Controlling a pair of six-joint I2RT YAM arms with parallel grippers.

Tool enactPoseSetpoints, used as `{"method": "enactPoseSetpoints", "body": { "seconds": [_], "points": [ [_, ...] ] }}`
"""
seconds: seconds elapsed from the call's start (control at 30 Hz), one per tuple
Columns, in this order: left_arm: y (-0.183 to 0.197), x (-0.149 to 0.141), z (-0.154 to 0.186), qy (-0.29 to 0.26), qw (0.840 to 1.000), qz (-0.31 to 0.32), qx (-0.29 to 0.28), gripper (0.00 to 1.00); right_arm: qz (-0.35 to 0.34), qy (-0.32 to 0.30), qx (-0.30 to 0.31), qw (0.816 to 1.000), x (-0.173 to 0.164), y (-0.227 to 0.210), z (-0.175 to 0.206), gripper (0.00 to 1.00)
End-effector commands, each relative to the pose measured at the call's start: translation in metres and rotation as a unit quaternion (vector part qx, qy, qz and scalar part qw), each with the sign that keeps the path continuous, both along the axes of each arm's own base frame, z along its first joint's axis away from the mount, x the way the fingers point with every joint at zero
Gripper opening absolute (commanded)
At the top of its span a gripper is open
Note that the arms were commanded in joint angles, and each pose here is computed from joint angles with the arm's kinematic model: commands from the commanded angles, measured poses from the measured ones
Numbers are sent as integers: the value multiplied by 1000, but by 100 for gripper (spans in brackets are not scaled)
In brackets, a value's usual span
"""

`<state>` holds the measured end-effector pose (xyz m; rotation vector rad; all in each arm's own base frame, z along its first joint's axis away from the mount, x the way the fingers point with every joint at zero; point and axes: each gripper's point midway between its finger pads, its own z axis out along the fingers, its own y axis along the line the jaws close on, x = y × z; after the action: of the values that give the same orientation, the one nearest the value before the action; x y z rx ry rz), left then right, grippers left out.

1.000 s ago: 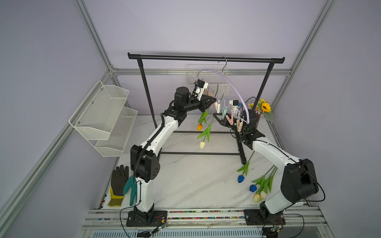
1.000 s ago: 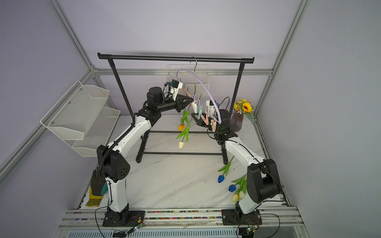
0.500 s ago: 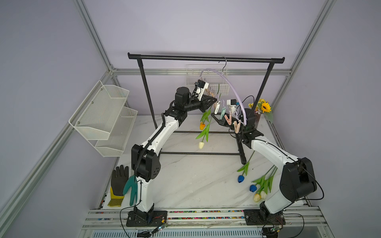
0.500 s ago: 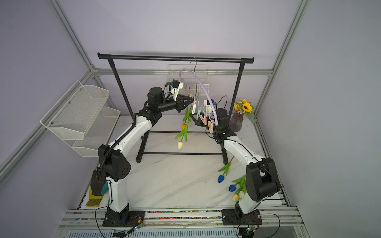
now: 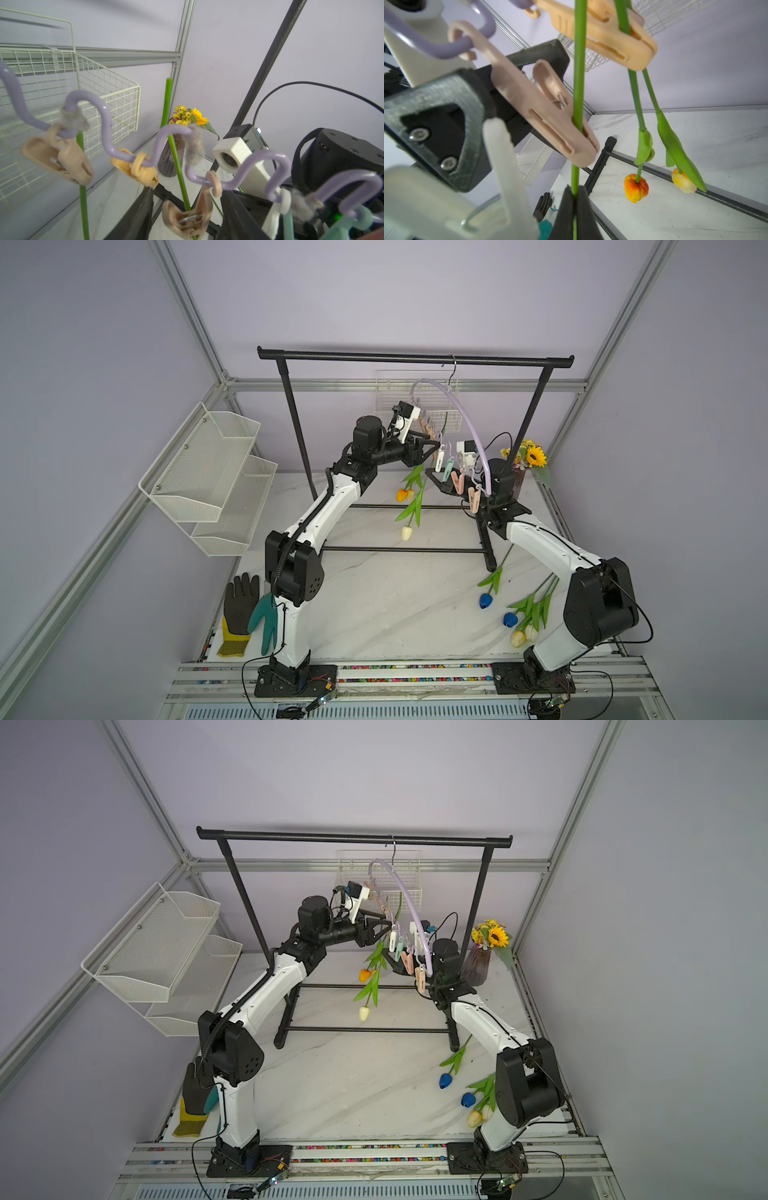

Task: Dry the flowers on a clothes hanger
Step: Clamp the flower onto the hanger.

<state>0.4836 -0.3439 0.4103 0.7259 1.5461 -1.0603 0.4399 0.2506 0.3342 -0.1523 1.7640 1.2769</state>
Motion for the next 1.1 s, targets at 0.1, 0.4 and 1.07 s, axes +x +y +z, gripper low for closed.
{"method": "enactPoseSetpoints", "body": {
  "seconds": [0.1,0.4,1.07],
  "points": [
    [8,-3,30,-35,999,8,-14,66,-8,-13,-23,1000,2,1,3,0],
    [14,-6,38,-42,999,14,-13,74,-43,-11,-75,996,8,-10,-9,4],
    [29,-24,32,-20,999,35,3,74,-91,16,-156,983,-19,-41,-50,36]
  ]
}}
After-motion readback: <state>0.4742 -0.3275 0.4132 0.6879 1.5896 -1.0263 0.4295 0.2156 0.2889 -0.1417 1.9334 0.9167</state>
